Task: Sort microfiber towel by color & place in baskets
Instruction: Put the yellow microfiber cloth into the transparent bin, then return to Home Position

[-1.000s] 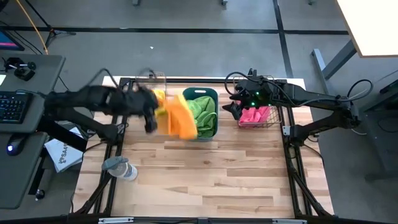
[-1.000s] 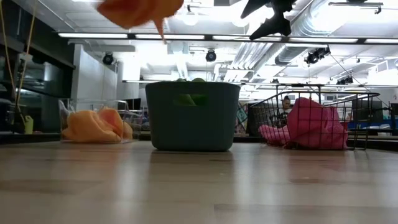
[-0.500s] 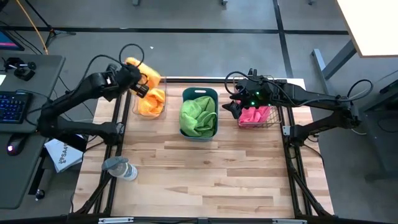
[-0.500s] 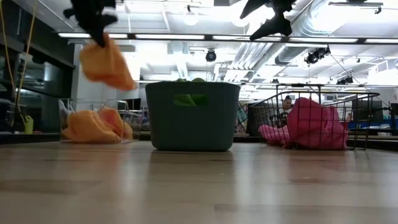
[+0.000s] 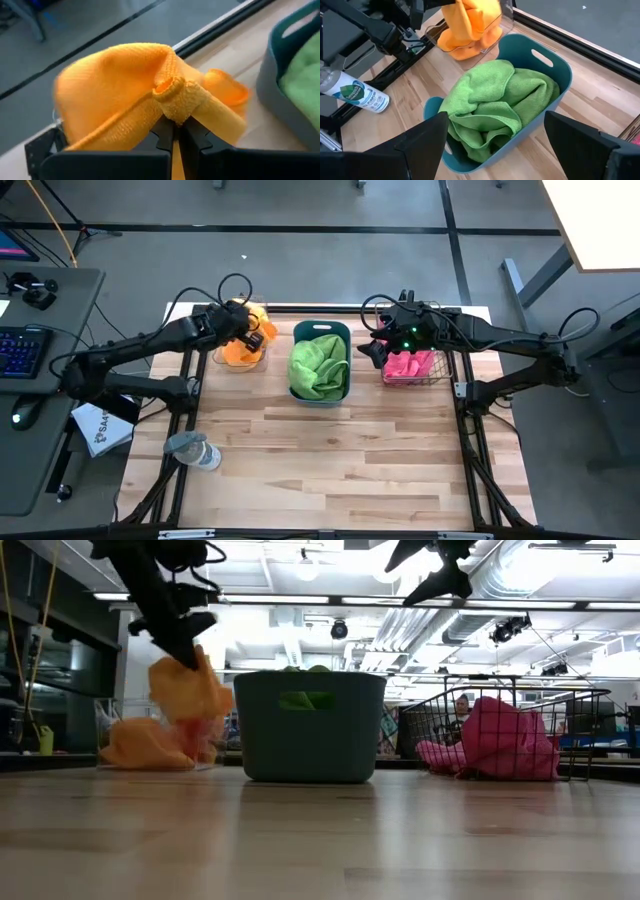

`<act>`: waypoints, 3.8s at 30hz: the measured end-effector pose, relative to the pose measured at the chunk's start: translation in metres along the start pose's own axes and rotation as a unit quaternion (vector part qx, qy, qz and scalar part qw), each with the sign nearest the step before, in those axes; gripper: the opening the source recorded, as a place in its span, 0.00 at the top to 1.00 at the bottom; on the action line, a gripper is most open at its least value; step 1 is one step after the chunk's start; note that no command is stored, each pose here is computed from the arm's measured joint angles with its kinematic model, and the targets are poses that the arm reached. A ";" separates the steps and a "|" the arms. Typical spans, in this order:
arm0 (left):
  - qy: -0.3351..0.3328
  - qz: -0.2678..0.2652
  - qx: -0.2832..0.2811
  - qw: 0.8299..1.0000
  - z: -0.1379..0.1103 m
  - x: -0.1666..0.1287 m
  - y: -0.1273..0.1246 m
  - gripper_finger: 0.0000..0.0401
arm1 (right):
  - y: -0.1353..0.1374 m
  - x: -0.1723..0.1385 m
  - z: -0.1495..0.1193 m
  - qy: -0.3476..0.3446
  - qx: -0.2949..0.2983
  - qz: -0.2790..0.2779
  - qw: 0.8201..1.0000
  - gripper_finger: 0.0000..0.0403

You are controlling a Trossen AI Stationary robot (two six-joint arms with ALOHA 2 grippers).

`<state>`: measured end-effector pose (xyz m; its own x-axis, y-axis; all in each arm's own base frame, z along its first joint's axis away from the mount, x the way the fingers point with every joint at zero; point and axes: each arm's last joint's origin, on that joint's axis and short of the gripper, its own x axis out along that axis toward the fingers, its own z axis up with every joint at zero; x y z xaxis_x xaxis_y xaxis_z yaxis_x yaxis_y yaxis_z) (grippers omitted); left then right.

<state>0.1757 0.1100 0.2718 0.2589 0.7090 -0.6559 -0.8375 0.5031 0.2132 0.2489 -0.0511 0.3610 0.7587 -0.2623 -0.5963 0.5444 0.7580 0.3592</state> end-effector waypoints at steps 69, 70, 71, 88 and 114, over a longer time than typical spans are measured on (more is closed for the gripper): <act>0.093 -0.169 0.078 0.978 0.020 0.000 0.034 0.48 | -0.001 0.000 0.000 -0.008 0.030 -0.014 0.999 0.19; 0.090 -0.158 0.078 0.980 0.021 0.000 0.035 0.48 | -0.001 0.000 0.000 -0.008 0.030 -0.014 0.999 0.19; 0.089 -0.144 0.076 0.983 0.020 0.002 0.036 0.48 | -0.001 0.000 0.000 -0.008 0.030 -0.014 0.999 0.19; 0.248 -0.138 -0.004 0.959 -0.051 0.094 0.023 0.53 | 0.000 0.012 -0.002 0.006 0.038 -0.023 0.999 0.19; -0.254 -0.426 -0.168 0.852 -0.044 -0.074 0.013 0.63 | -0.004 -0.059 0.010 -0.110 0.029 0.034 0.993 0.19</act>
<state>0.1245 0.0427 0.2913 0.9450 0.3227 -0.0531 -0.3100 0.8323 -0.4595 0.2059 -0.0446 0.4015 0.8504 -0.3412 -0.4005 0.5047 0.7442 0.4376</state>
